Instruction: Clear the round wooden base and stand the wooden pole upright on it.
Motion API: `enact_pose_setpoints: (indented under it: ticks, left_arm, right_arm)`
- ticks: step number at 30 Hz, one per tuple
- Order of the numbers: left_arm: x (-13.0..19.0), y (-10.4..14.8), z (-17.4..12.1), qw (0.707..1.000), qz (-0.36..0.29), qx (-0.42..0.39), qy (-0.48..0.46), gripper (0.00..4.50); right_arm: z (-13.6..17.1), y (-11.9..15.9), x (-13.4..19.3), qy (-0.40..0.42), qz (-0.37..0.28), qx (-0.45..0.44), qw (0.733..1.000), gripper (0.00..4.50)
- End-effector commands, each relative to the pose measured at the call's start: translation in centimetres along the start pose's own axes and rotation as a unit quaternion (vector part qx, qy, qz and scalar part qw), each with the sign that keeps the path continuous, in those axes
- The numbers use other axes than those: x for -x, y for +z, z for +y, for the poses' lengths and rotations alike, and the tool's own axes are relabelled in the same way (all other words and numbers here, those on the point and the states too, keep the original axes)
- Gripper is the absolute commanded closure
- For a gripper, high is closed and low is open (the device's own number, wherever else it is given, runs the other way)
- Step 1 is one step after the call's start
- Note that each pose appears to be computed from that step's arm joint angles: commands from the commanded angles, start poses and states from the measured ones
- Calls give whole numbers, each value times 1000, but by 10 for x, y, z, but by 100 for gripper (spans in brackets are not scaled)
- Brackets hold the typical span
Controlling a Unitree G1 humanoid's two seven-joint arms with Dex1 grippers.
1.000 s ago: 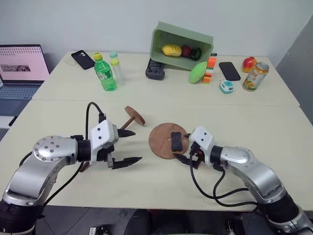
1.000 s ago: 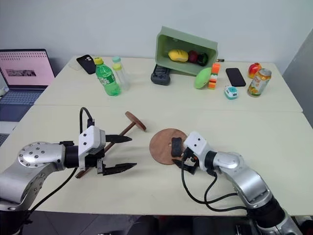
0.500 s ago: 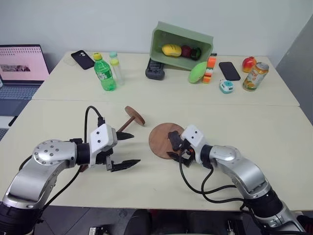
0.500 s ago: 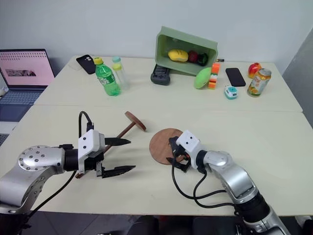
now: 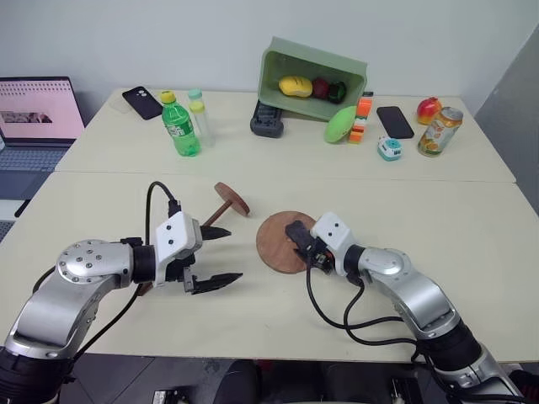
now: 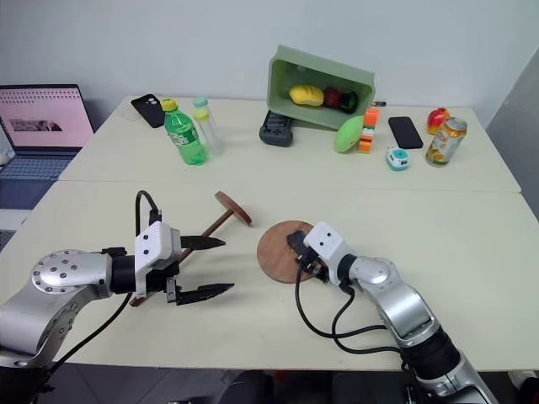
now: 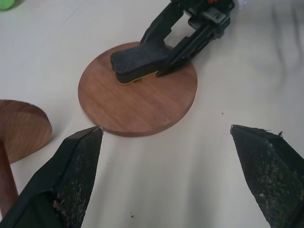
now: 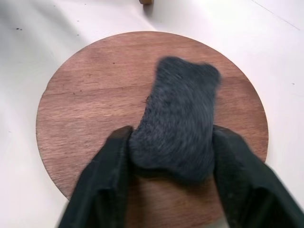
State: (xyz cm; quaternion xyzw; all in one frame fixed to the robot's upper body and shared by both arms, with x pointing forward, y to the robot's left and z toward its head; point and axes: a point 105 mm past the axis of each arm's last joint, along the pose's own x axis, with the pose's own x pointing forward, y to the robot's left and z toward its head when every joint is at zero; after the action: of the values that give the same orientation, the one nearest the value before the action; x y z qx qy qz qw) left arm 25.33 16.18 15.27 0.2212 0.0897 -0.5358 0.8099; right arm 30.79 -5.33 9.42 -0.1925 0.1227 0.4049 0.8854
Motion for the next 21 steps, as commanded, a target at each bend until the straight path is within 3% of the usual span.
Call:
enact_pose_setpoints:
  ticks: [1, 8, 10, 13, 18, 21]
  left_arm:
    - [-7, 19, -4, 999, -32, -22, -19, 0]
    - [-44, 44, -6, 994, -93, -38, -53, 0]
    - [-67, 59, -11, 988, -129, -45, -73, 0]
    - [-89, 74, -16, 981, -159, -53, -97, 0]
    - [-122, 97, -13, 974, -191, -72, -101, 0]
    - [-135, 106, -8, 971, -205, -70, -99, 0]
  right_arm:
    - [-12, 19, 14, -20, -37, 18, 999, 296]
    - [-65, 8, 51, -135, -27, -1, 990, 318]
    - [-113, -22, 87, -261, 3, -36, 965, 319]
    - [-149, -55, 129, -378, 29, -82, 922, 319]
    - [-179, -97, 172, -486, 41, -165, 857, 319]
    - [-184, -110, 179, -504, 37, -200, 839, 319]
